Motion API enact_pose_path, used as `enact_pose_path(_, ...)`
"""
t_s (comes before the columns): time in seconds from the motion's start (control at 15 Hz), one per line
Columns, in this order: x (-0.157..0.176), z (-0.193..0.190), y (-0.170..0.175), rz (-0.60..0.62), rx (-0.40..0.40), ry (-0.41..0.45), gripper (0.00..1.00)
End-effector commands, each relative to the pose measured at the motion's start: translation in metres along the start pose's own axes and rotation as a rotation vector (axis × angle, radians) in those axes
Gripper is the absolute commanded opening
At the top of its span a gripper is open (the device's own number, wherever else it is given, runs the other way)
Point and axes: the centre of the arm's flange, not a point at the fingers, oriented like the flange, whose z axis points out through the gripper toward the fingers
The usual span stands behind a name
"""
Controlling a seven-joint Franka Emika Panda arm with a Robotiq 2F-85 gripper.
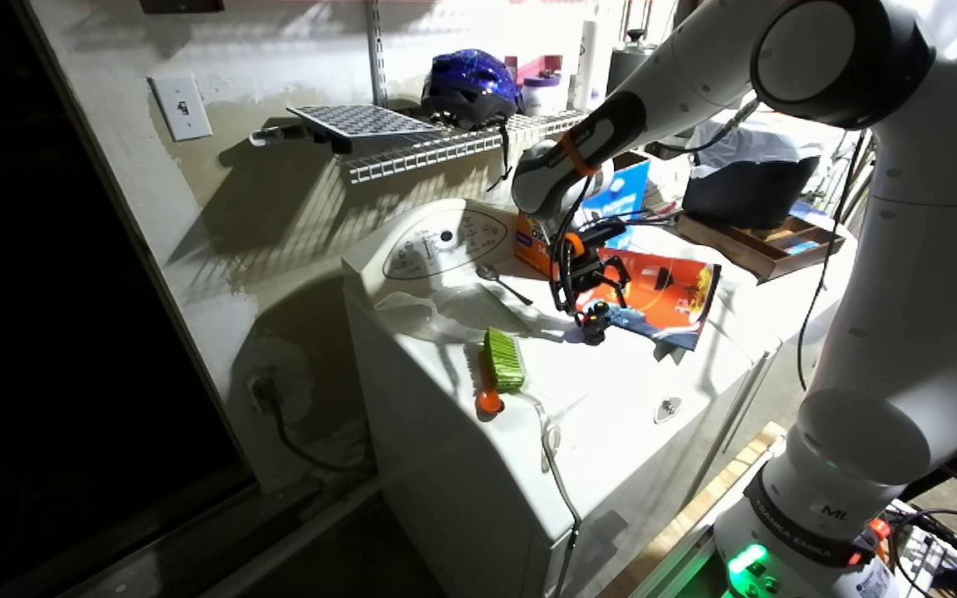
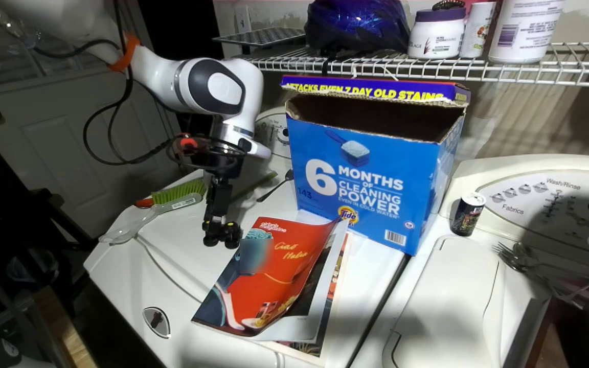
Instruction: Place the toy car upright.
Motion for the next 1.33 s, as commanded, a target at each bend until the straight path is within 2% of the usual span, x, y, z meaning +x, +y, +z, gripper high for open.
enact_pose_path(0.0, -0.005, 0.003, -0.007, 0.001, 0.020, 0.017, 1.00)
enact_pose_path(0.27, -0.006, -0.003, -0.014, 0.005, 0.088, 0.042, 1.00)
enact_pose_path(0.33, -0.005, -0.004, -0.014, 0.008, 0.101, 0.053, 0.94)
enact_pose_path(0.4, -0.004, -0.004, -0.015, 0.007, 0.109, 0.059, 0.75)
enact_pose_path(0.47, -0.003, -0.003, -0.016, 0.005, 0.101, 0.067, 0.70)
enact_pose_path(0.53, -0.001, -0.002, -0.017, 0.007, 0.086, 0.081, 0.71)
enact_pose_path(0.6, -0.001, -0.001, -0.018, 0.004, 0.086, 0.081, 0.92)
enact_pose_path(0.8, -0.001, 0.000, -0.019, 0.002, 0.083, 0.091, 0.99)
enact_pose_path(0.87, -0.001, 0.000, -0.020, 0.000, 0.078, 0.093, 0.95)
enact_pose_path(0.93, -0.001, 0.001, -0.020, -0.002, 0.064, 0.092, 0.86)
enact_pose_path(1.07, -0.001, 0.004, -0.021, -0.008, 0.047, 0.095, 0.81)
enact_pose_path(1.13, -0.001, 0.005, -0.022, -0.010, 0.039, 0.095, 0.76)
enact_pose_path(1.2, -0.002, 0.006, -0.022, -0.014, 0.031, 0.096, 0.56)
enact_pose_path(1.27, -0.002, 0.007, -0.023, -0.017, 0.026, 0.100, 0.54)
